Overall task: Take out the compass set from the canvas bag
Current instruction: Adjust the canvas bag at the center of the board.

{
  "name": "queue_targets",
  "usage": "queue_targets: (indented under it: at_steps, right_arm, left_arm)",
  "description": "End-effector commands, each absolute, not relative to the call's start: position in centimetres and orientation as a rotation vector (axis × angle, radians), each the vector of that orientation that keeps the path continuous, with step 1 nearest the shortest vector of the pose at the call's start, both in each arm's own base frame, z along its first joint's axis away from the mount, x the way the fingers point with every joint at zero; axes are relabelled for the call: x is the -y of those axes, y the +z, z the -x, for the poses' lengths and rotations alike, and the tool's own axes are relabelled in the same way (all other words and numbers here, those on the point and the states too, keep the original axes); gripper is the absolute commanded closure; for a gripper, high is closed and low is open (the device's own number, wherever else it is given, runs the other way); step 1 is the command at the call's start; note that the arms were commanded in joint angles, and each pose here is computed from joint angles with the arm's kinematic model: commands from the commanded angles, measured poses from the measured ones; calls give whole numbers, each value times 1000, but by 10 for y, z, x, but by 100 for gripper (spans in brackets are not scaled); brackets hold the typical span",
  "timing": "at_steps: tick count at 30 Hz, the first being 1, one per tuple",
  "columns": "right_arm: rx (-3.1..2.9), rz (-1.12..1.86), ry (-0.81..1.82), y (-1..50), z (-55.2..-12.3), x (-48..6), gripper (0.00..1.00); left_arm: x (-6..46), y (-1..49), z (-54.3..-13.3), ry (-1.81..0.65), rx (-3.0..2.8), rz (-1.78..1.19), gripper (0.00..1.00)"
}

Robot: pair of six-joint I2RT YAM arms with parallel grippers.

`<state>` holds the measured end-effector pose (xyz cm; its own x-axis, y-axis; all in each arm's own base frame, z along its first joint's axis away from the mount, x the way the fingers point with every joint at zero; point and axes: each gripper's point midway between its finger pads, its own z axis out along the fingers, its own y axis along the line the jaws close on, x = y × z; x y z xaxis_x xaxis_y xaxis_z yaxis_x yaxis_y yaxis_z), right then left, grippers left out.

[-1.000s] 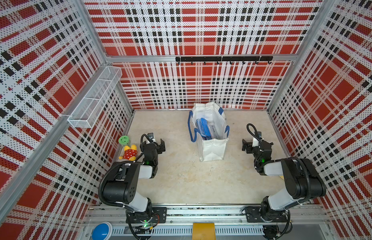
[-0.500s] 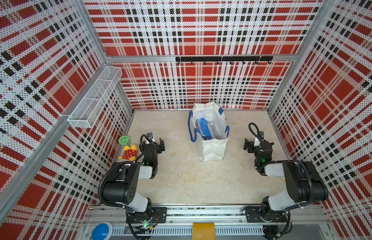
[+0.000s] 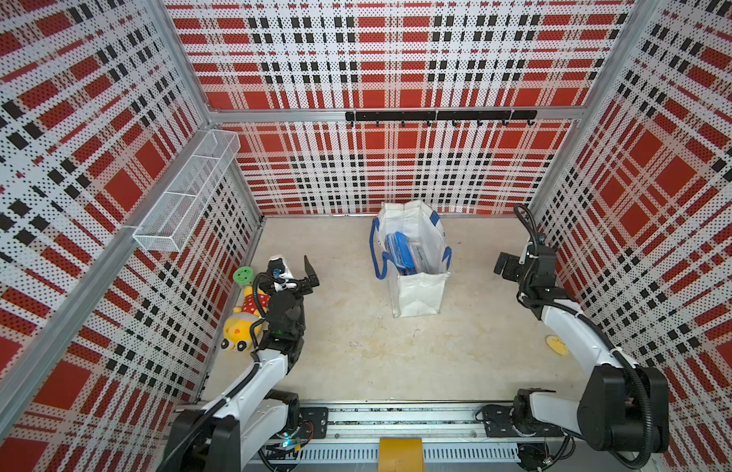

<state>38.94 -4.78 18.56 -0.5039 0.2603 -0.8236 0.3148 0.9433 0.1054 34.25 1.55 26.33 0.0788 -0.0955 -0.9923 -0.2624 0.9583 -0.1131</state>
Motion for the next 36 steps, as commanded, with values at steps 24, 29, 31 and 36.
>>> queue_targets:
  at_steps: [24, 29, 31, 36]
  right_arm:
    - [-2153, -728, 719, 238, -354, -19, 0]
    - [-2115, -728, 682, 262, -341, -15, 1]
    - [-2052, -721, 686, 277, -336, -13, 0]
    - [-2034, -633, 716, 303, -335, -20, 0]
  left_arm:
    - [8, 256, -395, -659, -1942, 757, 1]
    - [51, 259, -402, -733, -2008, 656, 7]
    - [71, 261, -403, -758, -2037, 604, 7]
    - [126, 261, -407, -830, -2139, 476, 14]
